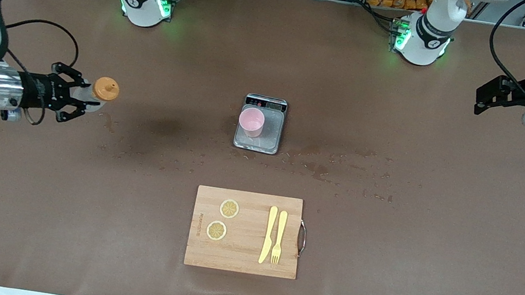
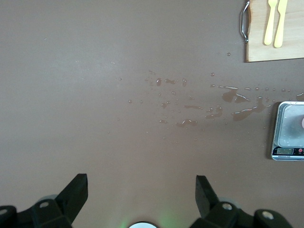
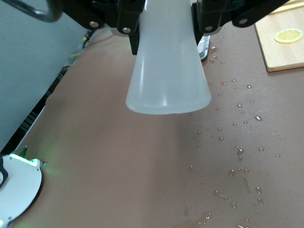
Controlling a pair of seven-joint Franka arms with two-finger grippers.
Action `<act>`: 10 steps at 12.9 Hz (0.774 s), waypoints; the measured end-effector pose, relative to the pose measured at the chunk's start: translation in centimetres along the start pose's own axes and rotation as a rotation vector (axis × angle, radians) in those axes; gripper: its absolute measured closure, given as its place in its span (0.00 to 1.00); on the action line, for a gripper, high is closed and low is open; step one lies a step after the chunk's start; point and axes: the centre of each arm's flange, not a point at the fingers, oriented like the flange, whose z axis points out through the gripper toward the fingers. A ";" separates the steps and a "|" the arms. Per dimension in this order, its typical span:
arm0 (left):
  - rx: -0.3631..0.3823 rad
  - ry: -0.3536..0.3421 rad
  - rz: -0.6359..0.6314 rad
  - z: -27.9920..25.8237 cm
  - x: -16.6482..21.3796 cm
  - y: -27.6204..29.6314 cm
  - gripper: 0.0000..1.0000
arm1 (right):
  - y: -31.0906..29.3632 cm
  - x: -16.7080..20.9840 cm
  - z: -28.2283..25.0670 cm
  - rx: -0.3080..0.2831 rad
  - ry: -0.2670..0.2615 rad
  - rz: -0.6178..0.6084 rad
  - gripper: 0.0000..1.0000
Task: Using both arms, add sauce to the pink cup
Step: 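Lower the bottle upright onto the table and open the right gripper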
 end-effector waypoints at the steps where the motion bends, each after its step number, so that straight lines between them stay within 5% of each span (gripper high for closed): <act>1: 0.000 0.000 0.000 0.0 0.0 0.0 0.00 | 0.3 2.5 0.1 -0.011 -0.037 -0.017 0.59; 6: 0.000 -0.002 -0.001 0.1 0.0 0.0 0.00 | 0.5 14.8 4.0 -0.036 -0.307 -0.134 0.59; 10: 0.000 -0.002 -0.001 0.1 0.0 0.0 0.00 | 0.1 21.1 9.1 -0.050 -0.432 -0.214 0.59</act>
